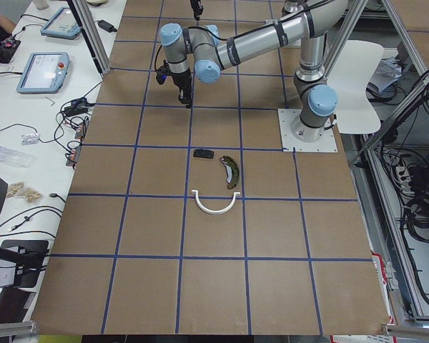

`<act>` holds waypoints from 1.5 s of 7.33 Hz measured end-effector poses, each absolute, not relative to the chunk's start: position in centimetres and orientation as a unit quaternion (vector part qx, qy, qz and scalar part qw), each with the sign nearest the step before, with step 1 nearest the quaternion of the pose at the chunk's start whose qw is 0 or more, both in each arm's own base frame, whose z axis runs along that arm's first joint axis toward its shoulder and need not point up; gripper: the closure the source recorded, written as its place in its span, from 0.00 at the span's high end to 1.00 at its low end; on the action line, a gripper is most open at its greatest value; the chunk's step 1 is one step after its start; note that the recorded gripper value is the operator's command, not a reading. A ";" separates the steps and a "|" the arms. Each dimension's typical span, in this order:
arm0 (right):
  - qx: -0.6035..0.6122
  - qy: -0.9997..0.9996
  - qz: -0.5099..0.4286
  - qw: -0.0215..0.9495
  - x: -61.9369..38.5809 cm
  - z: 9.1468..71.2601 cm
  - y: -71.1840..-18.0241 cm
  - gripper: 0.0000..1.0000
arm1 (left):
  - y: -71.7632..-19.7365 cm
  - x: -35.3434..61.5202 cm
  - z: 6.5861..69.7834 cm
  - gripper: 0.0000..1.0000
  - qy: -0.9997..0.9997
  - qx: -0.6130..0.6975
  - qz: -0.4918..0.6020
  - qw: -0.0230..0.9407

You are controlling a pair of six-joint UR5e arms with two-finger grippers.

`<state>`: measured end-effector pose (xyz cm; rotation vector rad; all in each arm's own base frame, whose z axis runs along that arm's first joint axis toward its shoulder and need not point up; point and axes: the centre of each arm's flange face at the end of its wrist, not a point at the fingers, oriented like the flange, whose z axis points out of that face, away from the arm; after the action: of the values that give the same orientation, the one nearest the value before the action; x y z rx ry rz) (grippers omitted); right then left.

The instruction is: Place bearing gear from tray to pile

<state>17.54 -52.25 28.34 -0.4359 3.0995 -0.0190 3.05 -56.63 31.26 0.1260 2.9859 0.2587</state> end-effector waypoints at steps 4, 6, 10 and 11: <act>-0.059 0.998 -0.016 0.020 38.1 22.0 -44.4 0.52 | -53.0 16.3 26.0 0.00 0.993 0.036 0.099 0.052; -0.061 0.997 -0.026 0.028 41.9 20.3 -43.1 1.00 | -51.5 16.8 22.9 0.00 0.994 0.041 0.089 0.057; -0.016 0.999 -0.025 0.037 35.1 24.0 -50.4 1.00 | -50.5 17.3 19.8 0.00 0.994 0.036 0.087 0.058; -0.004 0.999 -0.024 0.034 30.0 26.9 -53.1 1.00 | -50.3 17.7 19.6 0.00 0.994 0.033 0.089 0.057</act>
<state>30.04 -53.11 26.94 -0.0123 3.0722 -0.0723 17.72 -50.33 19.56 0.0988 3.0146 0.2689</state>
